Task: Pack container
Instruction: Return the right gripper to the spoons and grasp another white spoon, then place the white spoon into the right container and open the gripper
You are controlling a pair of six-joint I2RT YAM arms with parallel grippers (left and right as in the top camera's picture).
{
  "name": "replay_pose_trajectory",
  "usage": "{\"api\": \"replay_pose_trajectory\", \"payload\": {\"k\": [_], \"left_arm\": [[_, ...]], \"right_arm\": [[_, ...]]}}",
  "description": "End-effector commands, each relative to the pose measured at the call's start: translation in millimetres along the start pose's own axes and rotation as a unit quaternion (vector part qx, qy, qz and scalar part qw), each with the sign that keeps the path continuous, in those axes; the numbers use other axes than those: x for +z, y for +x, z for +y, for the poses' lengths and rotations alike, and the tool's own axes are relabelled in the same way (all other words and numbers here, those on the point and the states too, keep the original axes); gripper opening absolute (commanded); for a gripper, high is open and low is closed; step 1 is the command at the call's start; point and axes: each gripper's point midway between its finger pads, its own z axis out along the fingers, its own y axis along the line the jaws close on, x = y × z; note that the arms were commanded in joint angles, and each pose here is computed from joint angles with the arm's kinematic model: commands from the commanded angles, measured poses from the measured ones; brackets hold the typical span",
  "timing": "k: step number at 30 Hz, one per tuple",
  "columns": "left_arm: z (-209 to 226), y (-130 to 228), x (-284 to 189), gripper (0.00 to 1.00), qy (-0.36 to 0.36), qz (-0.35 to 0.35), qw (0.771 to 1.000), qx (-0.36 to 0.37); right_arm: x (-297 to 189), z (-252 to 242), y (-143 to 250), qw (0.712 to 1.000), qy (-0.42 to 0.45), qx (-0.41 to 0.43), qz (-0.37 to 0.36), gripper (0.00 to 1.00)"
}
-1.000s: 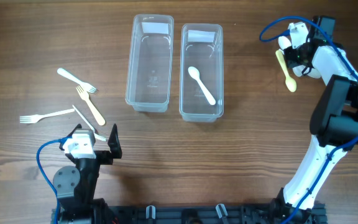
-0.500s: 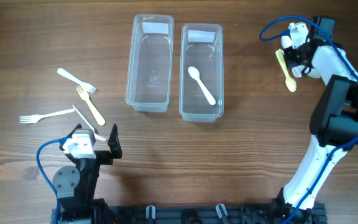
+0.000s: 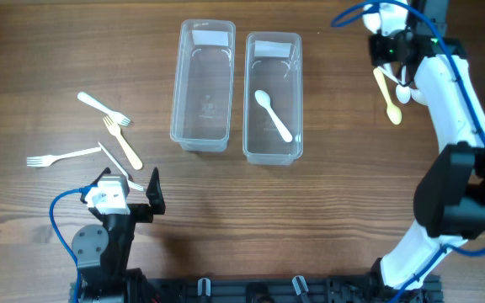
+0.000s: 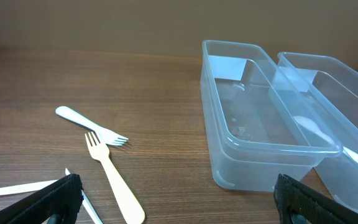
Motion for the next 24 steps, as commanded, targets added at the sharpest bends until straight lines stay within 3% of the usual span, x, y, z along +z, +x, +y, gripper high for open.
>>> {"api": "replay_pose_trajectory", "payload": {"k": [1,6,11,15,19,20,22,23,24], "left_arm": [[-1.2,0.7,0.3,1.0,0.003,-0.002,1.0,0.01],[-1.1,0.7,0.3,1.0,0.002,-0.002,1.0,0.01],[-1.1,0.7,0.3,1.0,0.002,-0.002,1.0,0.01],[-1.1,0.7,0.3,1.0,0.002,-0.002,1.0,0.01],[-1.2,0.7,0.3,1.0,0.003,-0.002,1.0,0.01],[-1.1,0.7,0.3,1.0,0.002,-0.002,1.0,0.01],[-1.1,0.7,0.3,1.0,0.002,-0.002,1.0,0.01],[-1.1,0.7,0.3,1.0,0.002,-0.002,1.0,0.01],[-1.1,0.7,0.3,1.0,0.002,-0.002,1.0,0.01]], "right_arm": [[-19.6,54.4,-21.7,0.991,-0.079,0.103,-0.015,0.04],[-29.2,125.5,-12.3,0.967,-0.175,0.182,0.042,0.04],[-37.3,185.9,-10.3,0.958,-0.214,0.175,0.071,0.04],[-42.5,224.0,-10.2,0.958,-0.22,0.167,0.081,0.04],[-40.1,230.7,-8.1,0.961,-0.184,0.189,0.087,0.04],[-40.2,231.8,-8.0,0.961,-0.183,0.189,0.087,0.16],[-40.0,231.5,-7.9,0.961,-0.183,0.188,0.087,0.58],[-39.4,230.0,-7.8,0.962,-0.178,0.188,0.086,0.7],[-38.6,228.1,-7.7,0.963,-0.172,0.188,0.085,0.73]]}}
